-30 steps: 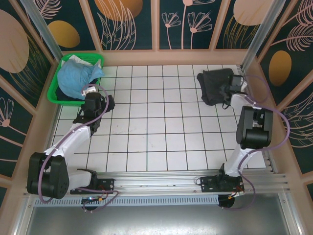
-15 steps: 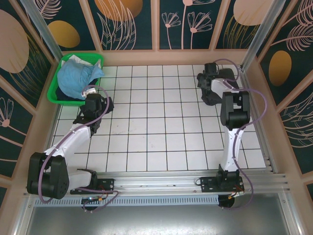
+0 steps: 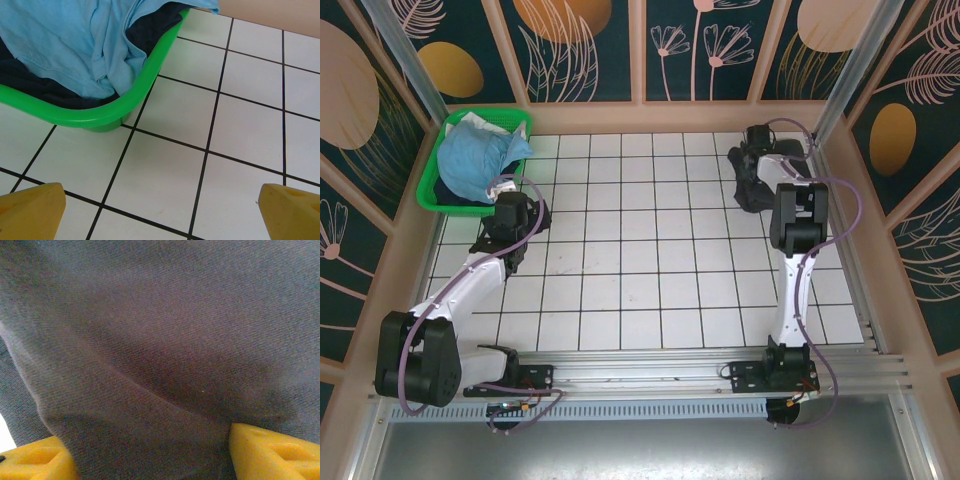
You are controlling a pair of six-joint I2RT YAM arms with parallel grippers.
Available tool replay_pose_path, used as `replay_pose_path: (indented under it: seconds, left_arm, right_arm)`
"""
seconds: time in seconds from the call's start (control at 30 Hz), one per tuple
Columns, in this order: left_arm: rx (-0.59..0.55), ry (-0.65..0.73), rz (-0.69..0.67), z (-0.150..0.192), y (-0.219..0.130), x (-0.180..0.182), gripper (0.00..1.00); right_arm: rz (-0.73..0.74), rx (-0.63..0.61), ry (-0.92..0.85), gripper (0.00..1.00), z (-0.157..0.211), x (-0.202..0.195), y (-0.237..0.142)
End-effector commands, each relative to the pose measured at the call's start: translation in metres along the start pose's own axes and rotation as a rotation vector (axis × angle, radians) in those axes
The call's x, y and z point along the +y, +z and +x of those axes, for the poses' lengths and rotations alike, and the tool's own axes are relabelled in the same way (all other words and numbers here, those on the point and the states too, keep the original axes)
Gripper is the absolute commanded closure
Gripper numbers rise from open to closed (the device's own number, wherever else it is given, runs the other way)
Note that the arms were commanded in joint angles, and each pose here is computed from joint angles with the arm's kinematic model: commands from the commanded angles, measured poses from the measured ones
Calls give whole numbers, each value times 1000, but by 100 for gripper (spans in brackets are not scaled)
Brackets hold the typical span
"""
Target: Fold and stack the t-shirts
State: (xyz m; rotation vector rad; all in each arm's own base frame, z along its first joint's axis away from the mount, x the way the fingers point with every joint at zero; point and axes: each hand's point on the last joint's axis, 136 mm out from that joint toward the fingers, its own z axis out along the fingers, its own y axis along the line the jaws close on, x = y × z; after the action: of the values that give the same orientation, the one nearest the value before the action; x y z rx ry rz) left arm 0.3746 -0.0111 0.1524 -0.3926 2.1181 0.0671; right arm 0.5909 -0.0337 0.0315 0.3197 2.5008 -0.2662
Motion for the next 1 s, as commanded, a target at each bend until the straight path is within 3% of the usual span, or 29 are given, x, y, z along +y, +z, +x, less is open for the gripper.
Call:
replay_pose_path:
  seconds: [0.0,0.23,0.47,0.57,0.73,0.8,0.9,0.97]
  left_arm:
    - [-14,9,-21,-3,-3,6,1]
    - [-14,9,-10,-7,-1,2,1]
    - [-102,-46,194,-4,-4,-25,2]
    - [-166,-48,123,-16,-8,-12,1]
    - [-432,-84,126,-41,-42,6,2]
    - [-488,63,183,-35,-49,-3,2]
    - [-410,142,85,-24,-26,4,1]
    - [-335,181,14,-10,-3,10,2]
  right_arm:
    - [-12,52,-20,31,10,-5,16]
    - [-15,43,5,26,-1,-2,10]
    - [-51,-138,103,8,-51,14,-89]
    - [-86,-237,132,3,-56,15,-136]
    - [-181,-480,189,1,-23,-6,-198]
    - [-229,-585,199,1,-1,-20,-212]
    - [-224,-709,171,1,37,-37,-211]
    - [-211,-676,195,1,53,-46,-193]
